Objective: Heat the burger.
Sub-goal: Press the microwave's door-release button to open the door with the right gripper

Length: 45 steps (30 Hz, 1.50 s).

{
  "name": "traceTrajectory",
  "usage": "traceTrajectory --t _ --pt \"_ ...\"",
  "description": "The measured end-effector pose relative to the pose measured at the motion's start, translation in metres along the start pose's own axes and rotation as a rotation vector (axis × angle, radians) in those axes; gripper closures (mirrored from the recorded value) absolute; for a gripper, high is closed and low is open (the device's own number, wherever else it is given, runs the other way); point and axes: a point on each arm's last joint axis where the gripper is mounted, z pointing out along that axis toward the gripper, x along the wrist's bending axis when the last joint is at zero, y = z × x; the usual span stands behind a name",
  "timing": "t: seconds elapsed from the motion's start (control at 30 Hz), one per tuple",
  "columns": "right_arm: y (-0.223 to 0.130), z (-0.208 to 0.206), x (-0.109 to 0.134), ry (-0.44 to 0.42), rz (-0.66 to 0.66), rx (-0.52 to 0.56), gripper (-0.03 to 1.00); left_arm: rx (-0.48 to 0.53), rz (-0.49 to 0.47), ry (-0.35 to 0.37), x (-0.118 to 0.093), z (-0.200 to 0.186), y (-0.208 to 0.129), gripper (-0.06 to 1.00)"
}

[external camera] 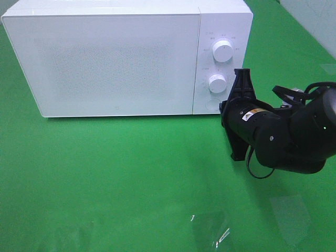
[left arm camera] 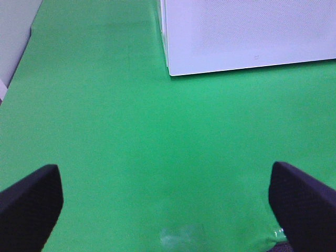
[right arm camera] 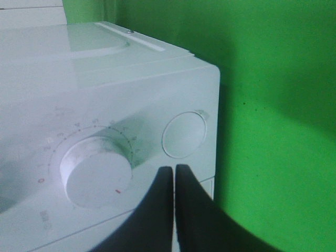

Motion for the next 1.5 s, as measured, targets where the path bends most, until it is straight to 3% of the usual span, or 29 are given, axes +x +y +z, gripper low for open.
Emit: traceTrajectory --t 0.57,1.5 --pt "-0.002 0.039 -0.008 -0.026 0.042 0.003 0.97 0.0 0.0 0.0 0.0 0.0 0.0 -0.04" --pt "-0.001 0.059 -0.011 -0.016 0.047 -0.012 0.97 0.0 0.0 0.0 0.0 0.0 0.0 -0.04"
